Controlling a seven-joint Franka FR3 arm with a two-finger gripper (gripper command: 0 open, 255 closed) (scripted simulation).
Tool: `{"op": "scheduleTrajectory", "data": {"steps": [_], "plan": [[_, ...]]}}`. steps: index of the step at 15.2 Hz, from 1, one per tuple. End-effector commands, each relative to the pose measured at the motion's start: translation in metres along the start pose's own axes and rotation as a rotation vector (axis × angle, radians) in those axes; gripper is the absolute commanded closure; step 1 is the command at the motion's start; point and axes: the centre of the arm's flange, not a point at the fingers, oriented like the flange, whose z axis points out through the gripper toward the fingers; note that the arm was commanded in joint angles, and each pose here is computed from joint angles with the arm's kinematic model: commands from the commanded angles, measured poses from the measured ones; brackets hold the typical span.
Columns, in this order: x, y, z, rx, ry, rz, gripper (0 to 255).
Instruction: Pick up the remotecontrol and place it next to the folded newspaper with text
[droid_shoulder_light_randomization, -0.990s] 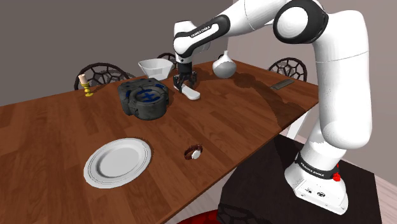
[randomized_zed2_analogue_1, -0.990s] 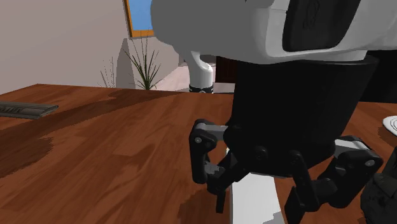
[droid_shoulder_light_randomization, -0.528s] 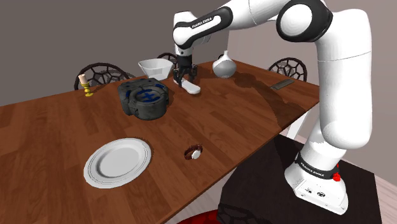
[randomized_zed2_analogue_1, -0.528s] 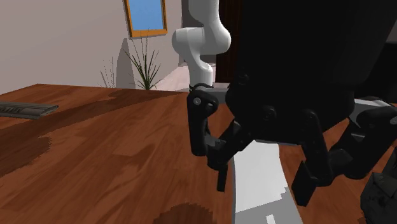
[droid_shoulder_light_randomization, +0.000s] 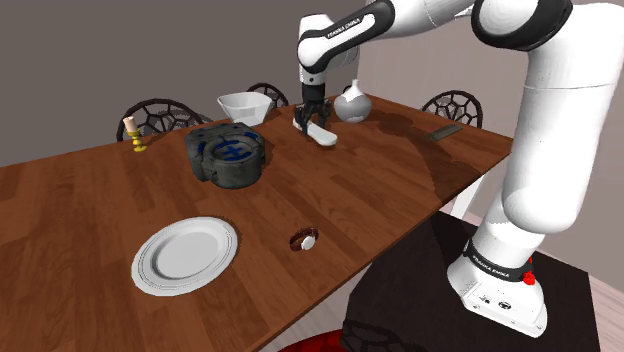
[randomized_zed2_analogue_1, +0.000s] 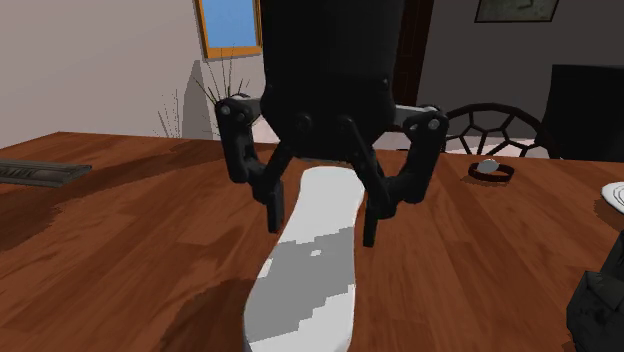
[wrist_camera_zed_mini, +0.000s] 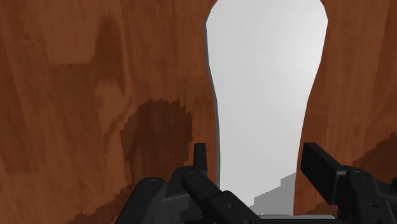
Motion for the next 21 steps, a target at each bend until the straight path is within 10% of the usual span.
{"op": "scheduleTrajectory", "data": {"steps": [1,21], "plan": [[-0.016,0.025,0.000,0.000,0.001,-0.001,255],[-0.162,0.244,0.005,0.000,0.001,-0.001,255]]}}
